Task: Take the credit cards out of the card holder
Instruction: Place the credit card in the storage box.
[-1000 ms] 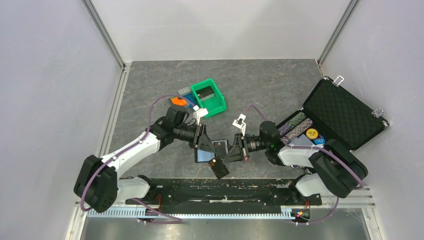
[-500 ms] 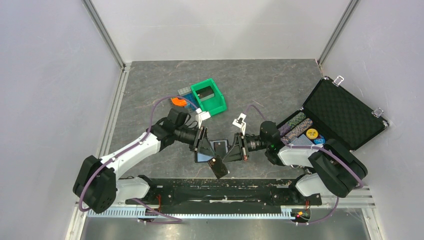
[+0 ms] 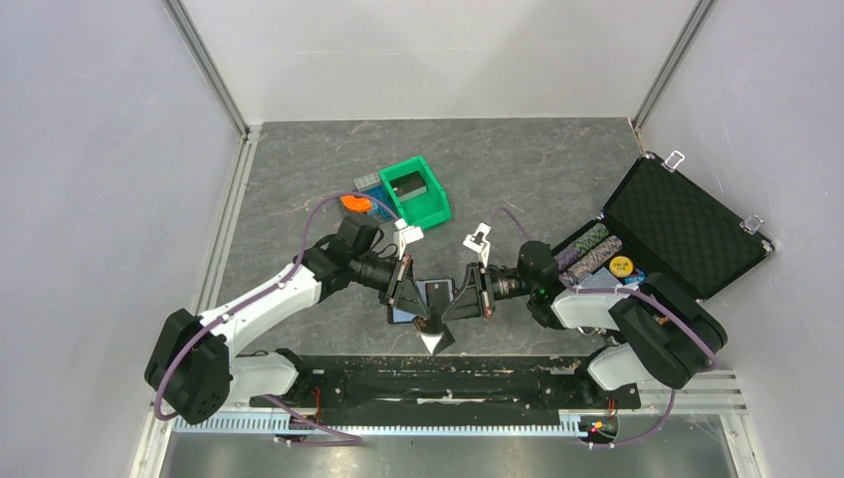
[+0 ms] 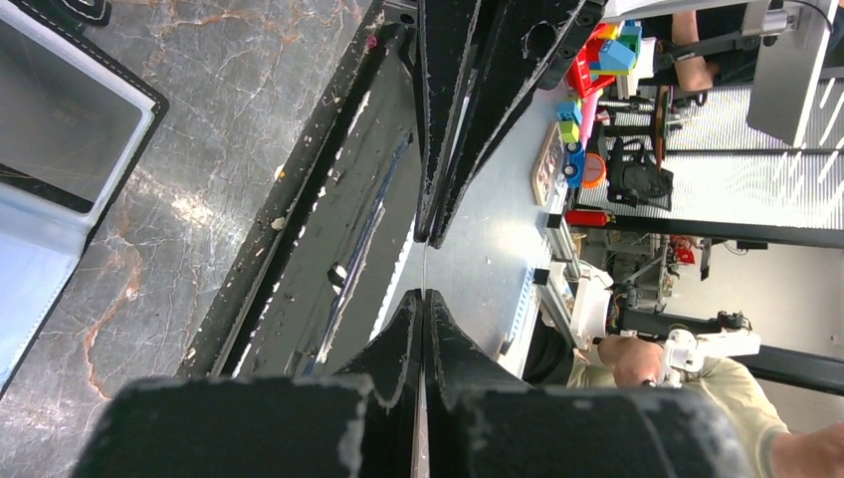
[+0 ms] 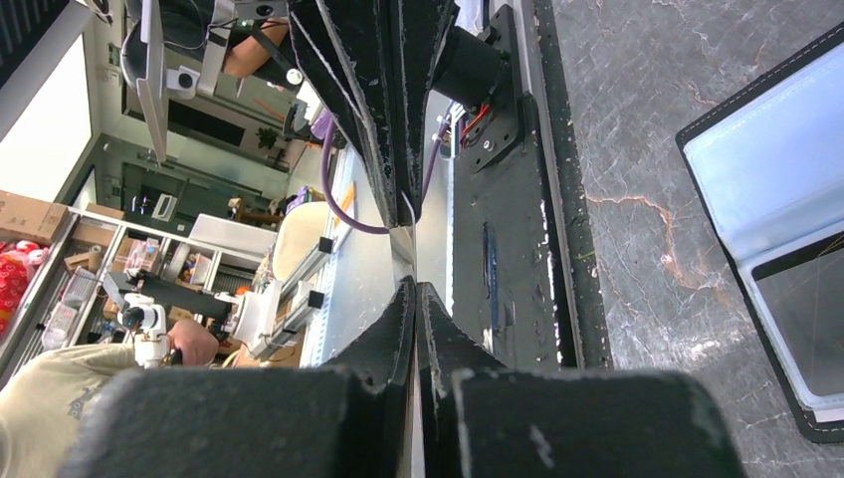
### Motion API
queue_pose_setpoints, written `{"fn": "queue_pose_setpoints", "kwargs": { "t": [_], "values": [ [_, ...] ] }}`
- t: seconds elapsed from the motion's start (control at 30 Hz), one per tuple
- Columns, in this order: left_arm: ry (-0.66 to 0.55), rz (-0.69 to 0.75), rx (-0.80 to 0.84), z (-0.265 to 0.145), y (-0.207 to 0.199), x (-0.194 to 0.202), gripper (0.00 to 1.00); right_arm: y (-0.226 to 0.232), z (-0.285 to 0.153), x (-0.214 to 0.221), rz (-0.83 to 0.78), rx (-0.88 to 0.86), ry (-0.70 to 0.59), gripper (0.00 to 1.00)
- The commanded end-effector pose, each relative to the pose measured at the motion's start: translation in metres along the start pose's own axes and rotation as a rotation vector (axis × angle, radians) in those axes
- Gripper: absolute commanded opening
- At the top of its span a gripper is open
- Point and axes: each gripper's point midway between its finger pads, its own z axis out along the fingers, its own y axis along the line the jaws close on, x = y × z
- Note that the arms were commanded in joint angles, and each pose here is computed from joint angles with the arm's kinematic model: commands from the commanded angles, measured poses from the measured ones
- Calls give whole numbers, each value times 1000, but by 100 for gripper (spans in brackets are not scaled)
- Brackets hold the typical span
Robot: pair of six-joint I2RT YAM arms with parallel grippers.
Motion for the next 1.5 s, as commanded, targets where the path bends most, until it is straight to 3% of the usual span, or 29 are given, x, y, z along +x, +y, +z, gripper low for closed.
{"fn": "queue_pose_setpoints", "kwargs": {
  "t": [0.0, 0.07, 0.23, 0.3, 0.57, 0.7, 0.93, 1.17, 1.47],
  "values": [
    [-48, 85, -30, -3, -5, -17, 2, -3, -1, -15, -56, 20, -37, 4],
    [-76, 87, -54, -5, -5, -23, 2, -18, -6, -21, -39, 101, -45, 14],
    [-197, 76, -173, -16, 1, -47, 2, -54, -23, -41, -120, 389, -49, 53],
    [-270, 73, -227, -24, 4, -60, 2, -53, -29, -48, -151, 437, -80, 62],
    [-794, -61, -550, -94, 30, -136, 2, -49, -60, -78, -259, 666, -179, 92],
    [-1024, -83, -645, -129, 37, -169, 2, -48, -77, -86, -291, 764, -238, 98],
    [-1240, -130, -712, -162, 59, -223, 2, -49, -90, -83, -275, 827, -288, 98],
    [-1295, -137, -724, -169, 91, -286, 2, -51, -94, -82, -273, 856, -282, 98],
    [-1302, -215, -752, -150, 144, -316, 2, -52, -104, -99, -299, 936, -296, 98]
  ]
}}
